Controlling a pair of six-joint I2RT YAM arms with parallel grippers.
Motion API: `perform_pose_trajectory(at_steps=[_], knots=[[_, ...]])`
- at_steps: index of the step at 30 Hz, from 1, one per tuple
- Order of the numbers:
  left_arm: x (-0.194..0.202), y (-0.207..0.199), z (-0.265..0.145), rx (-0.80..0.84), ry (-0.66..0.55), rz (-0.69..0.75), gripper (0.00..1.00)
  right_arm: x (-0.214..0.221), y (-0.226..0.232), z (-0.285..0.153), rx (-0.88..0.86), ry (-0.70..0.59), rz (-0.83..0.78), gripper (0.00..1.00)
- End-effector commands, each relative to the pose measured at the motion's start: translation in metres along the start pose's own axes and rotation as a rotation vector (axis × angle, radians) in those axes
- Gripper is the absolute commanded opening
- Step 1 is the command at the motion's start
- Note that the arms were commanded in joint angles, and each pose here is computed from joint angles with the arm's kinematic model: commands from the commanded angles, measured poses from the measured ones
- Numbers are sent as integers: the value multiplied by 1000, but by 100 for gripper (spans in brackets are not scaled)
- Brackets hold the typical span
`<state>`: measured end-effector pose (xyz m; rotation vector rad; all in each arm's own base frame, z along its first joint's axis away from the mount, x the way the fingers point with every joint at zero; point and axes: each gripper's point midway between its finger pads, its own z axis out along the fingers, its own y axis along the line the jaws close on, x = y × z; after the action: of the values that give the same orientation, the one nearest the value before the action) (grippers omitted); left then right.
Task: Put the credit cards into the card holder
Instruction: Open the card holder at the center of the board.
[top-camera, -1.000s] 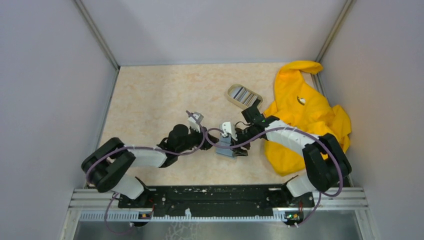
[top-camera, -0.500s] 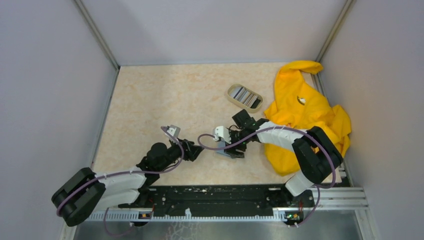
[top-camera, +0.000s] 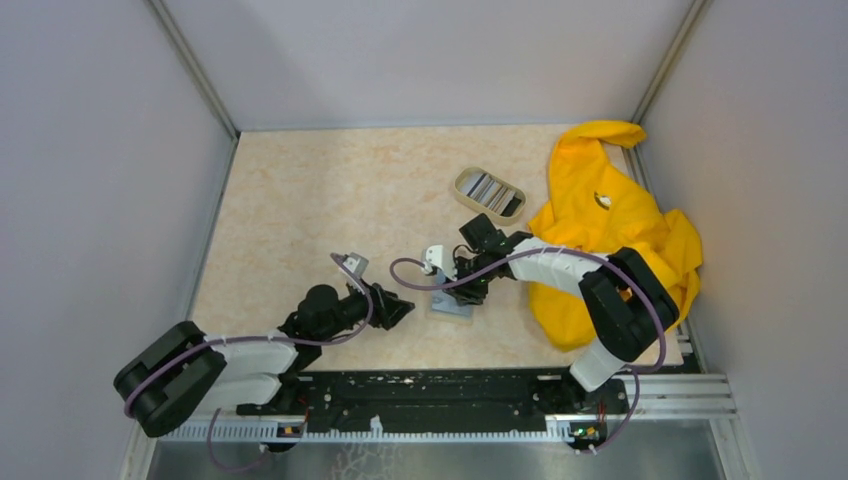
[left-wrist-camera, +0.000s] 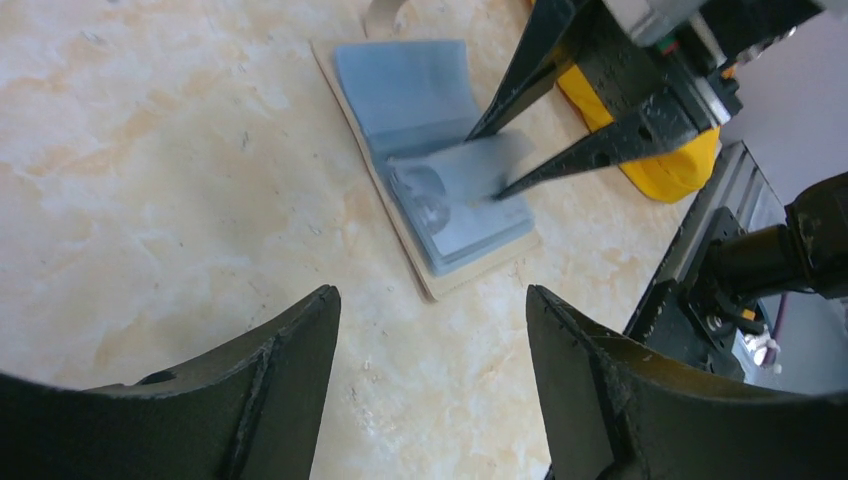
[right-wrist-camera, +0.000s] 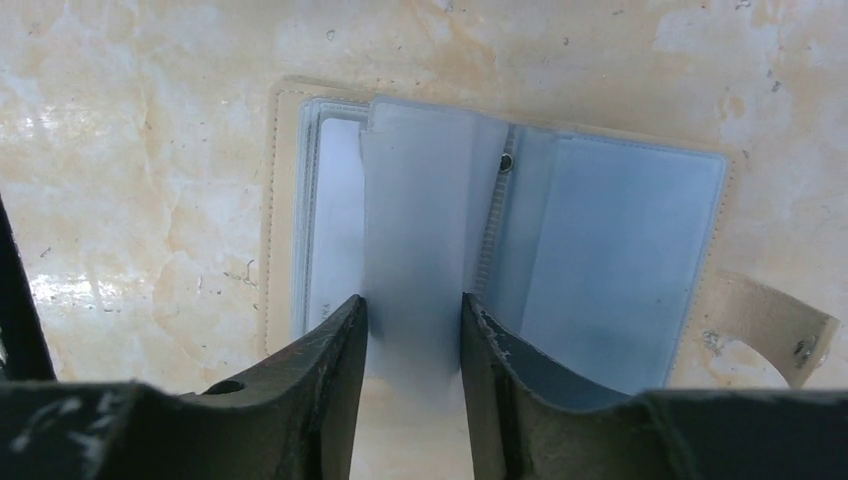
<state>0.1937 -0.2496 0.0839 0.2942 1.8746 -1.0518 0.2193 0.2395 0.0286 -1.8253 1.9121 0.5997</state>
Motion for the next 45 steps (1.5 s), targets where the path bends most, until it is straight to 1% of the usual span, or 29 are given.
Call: perform_pose_trajectory(at_steps=[1, 5, 9, 11, 12, 16, 18, 21, 24, 26, 28, 29, 33, 34, 36, 38, 41, 45], knots=[[-5, -20, 7, 100, -3, -44, 74, -8, -10, -2, 16, -15, 42, 36], [5, -20, 16, 98, 45, -110, 71, -9, -21, -8, 42, -44, 131, 27], [15, -20, 27, 91, 93, -143, 59, -11, -26, -15, 11, -109, 235, 28], [16, -23, 33, 99, 105, -144, 54, -13, -29, -18, -3, -133, 279, 31], [16, -23, 36, 101, 112, -142, 52, -13, -30, -19, -3, -141, 295, 35], [17, -25, 51, 109, 143, -129, 49, -13, -42, -27, 59, -148, 306, 46], [19, -25, 57, 113, 160, -125, 49, -13, -51, -34, 131, -153, 296, 50], [21, -25, 65, 119, 179, -122, 49, -7, -74, -47, 299, -142, 305, 56], [24, -26, 76, 130, 201, -118, 49, -2, -94, -59, 439, -127, 316, 58], [26, -26, 81, 139, 213, -115, 48, -3, -98, -66, 472, -124, 306, 58], [28, -26, 84, 140, 224, -116, 45, -13, -92, -71, 447, -159, 253, 58], [29, -25, 84, 136, 225, -114, 44, -20, -83, -73, 398, -182, 204, 58], [31, -15, 78, 84, 219, -110, 41, -40, -12, -62, 34, -299, -29, 53], [30, -12, 76, 62, 214, -108, 41, -36, -3, -58, -10, -292, -61, 50], [32, -7, 72, 31, 218, -105, 41, -28, 2, -50, -37, -250, -93, 47], [34, -4, 67, 14, 225, -103, 41, -21, 4, -39, -46, -193, -103, 47], [37, -2, 62, 5, 231, -104, 41, -14, 5, -24, -47, -117, -92, 52], [38, 0, 57, -2, 229, -108, 42, -8, -2, -11, 2, -36, -71, 60]])
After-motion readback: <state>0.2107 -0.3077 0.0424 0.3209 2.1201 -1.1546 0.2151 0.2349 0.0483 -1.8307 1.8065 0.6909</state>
